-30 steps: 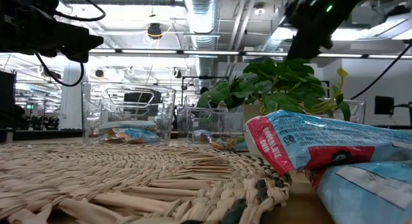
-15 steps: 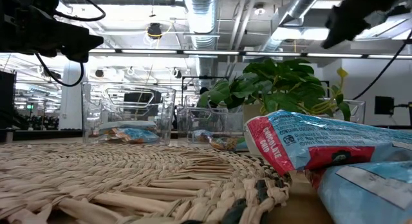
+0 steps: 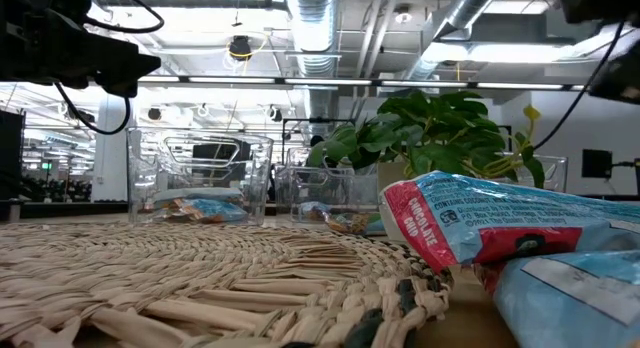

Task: Pick and place Granola Bars by type
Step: Put the right blue granola bar into the middle transparent bin

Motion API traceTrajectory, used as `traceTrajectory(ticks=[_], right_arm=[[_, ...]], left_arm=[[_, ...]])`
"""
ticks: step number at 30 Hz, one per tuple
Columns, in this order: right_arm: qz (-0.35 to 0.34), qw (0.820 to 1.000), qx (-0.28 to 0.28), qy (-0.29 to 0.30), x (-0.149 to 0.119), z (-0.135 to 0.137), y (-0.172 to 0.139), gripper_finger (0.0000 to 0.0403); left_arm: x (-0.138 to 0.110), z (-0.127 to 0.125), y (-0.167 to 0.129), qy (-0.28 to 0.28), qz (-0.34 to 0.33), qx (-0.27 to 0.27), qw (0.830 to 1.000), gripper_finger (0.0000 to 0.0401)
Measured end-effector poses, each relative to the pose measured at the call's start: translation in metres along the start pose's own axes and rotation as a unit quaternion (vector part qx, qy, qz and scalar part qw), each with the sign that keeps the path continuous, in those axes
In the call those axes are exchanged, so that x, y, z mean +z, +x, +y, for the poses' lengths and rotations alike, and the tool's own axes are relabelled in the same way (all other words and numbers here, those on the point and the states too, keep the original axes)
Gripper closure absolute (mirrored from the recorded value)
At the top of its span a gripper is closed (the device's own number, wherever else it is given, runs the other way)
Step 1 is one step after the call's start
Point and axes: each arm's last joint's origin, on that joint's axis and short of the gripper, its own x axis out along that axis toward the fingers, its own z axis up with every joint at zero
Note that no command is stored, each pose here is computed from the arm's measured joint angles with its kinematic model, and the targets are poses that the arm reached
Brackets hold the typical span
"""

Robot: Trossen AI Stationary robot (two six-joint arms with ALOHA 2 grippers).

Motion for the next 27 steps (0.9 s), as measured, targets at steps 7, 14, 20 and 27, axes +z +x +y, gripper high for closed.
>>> traceTrajectory(ticks=[7, 14, 20, 27], right_arm=[[0.029, 0.998, 0.002, 0.052, -0.004, 0.007, 0.022, 0.0239], [0.069, 0.995, 0.007, 0.07, -0.006, 0.01, 0.043, 0.024], [0.09, 0.993, 0.013, 0.071, -0.007, 0.013, 0.06, 0.0246], [0.1, 0.992, 0.008, 0.072, -0.008, 0.012, 0.066, 0.0281]], left_arm=[[0.0, 0.0, 0.0, -0.001, 0.0, 0.0, 1.0, 0.0205], [0.0, 0.0, 0.0, 0.0, 0.0, 0.0, 1.0, 0.0205], [0.0, 0.0, 0.0, 0.004, 0.0, 0.0, 1.0, 0.0205], [0.0, 0.0, 0.0, 0.002, 0.0, 0.0, 1.0, 0.0205]])
